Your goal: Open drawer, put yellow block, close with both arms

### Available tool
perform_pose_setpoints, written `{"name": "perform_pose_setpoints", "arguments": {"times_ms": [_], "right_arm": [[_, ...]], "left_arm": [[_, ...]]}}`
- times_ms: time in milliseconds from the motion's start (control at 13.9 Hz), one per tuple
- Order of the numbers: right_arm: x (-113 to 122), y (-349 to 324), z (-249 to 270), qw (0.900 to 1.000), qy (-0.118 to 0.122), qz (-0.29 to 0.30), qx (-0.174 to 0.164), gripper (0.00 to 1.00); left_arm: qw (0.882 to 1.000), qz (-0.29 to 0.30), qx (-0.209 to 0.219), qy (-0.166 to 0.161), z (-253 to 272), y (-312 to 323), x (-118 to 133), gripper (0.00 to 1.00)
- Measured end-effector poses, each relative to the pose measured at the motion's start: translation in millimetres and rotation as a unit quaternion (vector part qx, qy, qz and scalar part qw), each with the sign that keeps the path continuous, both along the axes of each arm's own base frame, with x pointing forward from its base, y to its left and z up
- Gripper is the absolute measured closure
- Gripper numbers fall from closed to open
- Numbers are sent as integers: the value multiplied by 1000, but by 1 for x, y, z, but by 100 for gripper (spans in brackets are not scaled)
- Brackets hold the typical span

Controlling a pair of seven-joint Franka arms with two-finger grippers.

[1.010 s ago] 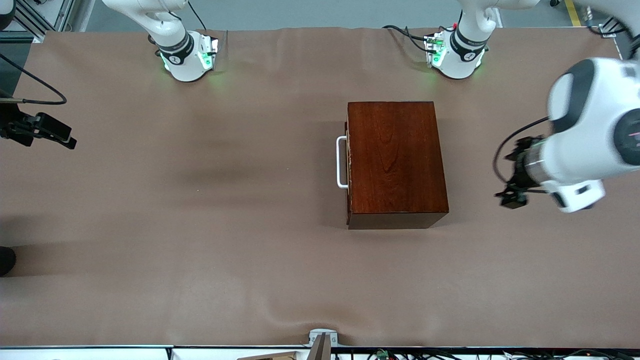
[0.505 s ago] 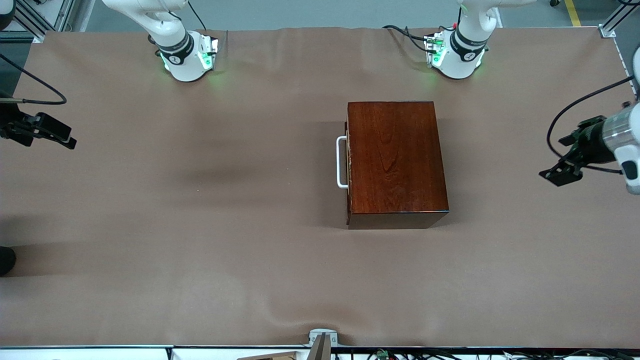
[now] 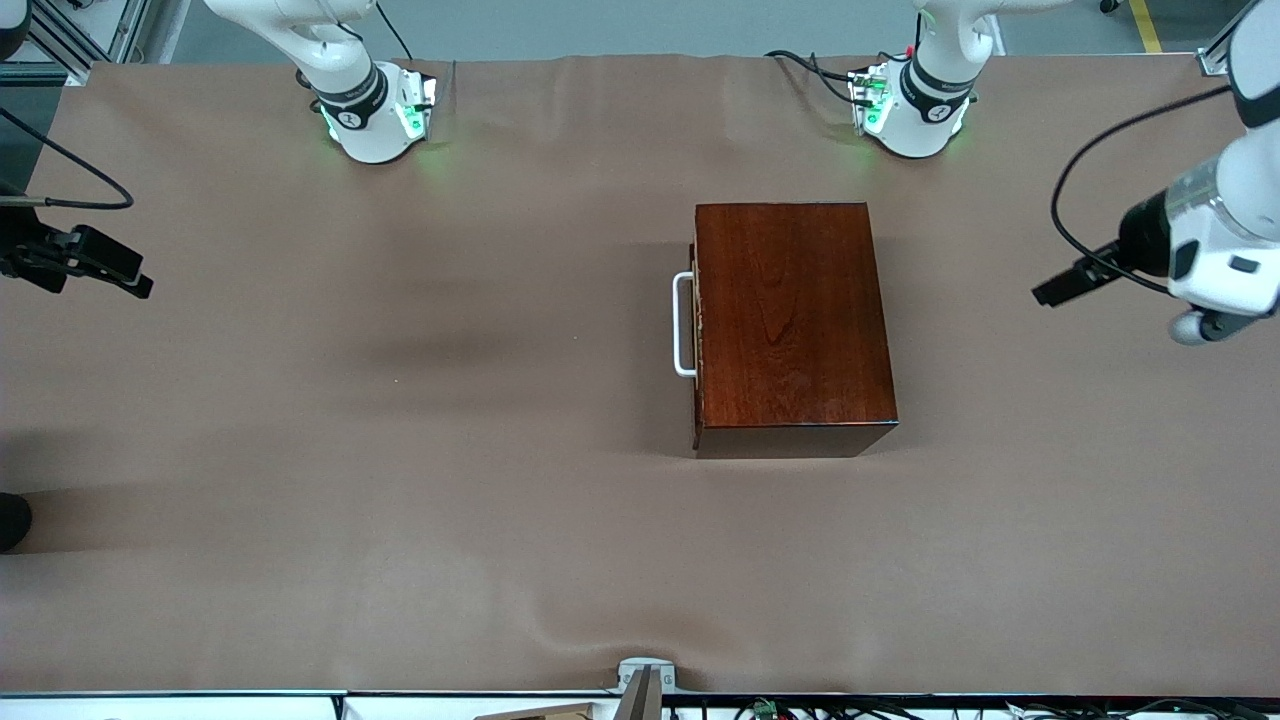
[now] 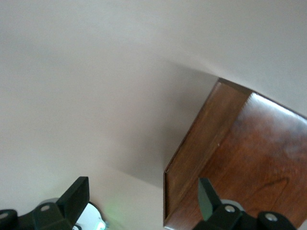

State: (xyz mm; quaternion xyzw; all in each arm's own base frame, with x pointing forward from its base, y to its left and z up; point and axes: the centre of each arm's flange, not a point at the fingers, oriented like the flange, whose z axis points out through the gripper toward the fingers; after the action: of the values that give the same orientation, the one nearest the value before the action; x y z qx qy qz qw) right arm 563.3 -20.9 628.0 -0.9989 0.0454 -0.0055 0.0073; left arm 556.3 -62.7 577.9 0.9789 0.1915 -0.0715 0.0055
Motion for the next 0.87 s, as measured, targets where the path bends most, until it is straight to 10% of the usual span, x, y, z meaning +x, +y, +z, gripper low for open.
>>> {"name": "perform_pose_setpoints", "arguments": {"times_ms": [866], "right_arm": [[0, 0, 0, 1000, 0, 0, 0, 0]], "left_arm": [[982, -173, 33, -62, 58, -8, -11, 0]]}}
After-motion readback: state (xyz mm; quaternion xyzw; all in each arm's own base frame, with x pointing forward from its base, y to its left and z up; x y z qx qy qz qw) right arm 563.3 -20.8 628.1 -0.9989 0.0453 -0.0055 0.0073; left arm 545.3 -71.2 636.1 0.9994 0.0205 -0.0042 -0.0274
